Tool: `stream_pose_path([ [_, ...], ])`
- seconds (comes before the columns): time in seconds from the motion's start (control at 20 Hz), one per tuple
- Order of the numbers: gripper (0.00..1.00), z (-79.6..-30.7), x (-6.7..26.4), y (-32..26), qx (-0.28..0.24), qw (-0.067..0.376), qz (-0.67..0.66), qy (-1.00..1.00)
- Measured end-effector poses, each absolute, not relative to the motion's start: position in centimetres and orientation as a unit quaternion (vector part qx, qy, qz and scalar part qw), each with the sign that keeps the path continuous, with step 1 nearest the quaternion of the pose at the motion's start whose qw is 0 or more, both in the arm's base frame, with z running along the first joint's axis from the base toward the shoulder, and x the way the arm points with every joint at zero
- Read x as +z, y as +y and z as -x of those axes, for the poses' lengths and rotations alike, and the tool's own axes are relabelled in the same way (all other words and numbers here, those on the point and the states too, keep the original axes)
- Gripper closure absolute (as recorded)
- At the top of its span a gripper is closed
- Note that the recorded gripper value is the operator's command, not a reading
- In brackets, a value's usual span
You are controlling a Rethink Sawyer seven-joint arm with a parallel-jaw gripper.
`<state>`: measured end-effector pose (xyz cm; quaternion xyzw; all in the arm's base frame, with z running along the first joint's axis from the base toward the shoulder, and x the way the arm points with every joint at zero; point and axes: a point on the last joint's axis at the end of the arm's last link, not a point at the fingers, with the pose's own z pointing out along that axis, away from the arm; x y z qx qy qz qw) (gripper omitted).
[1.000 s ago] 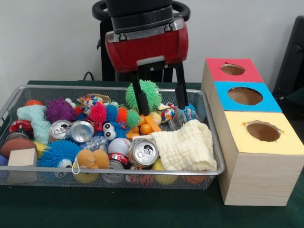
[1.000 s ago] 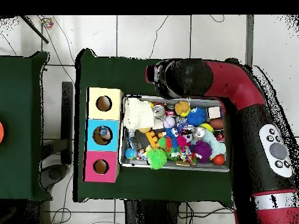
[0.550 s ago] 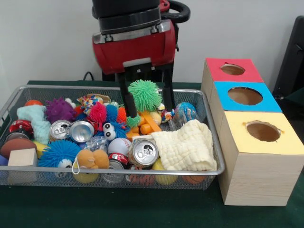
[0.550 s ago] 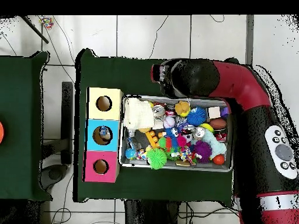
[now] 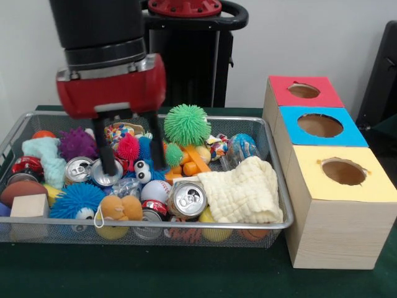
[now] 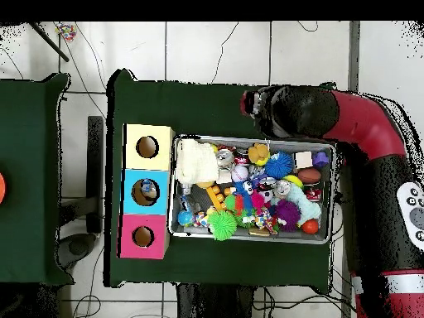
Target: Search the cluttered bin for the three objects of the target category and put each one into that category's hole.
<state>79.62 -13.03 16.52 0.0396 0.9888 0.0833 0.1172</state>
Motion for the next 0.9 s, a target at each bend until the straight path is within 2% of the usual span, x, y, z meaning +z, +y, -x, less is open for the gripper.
stream_pose_path([
  [0.35, 0.0, -76.4, 13.5, -16.7, 0.064, 0.118, -0.05, 0.99],
  [0.9, 0.0, -70.6, 10.6, -16.2, 0.006, 0.154, -0.003, 0.988],
])
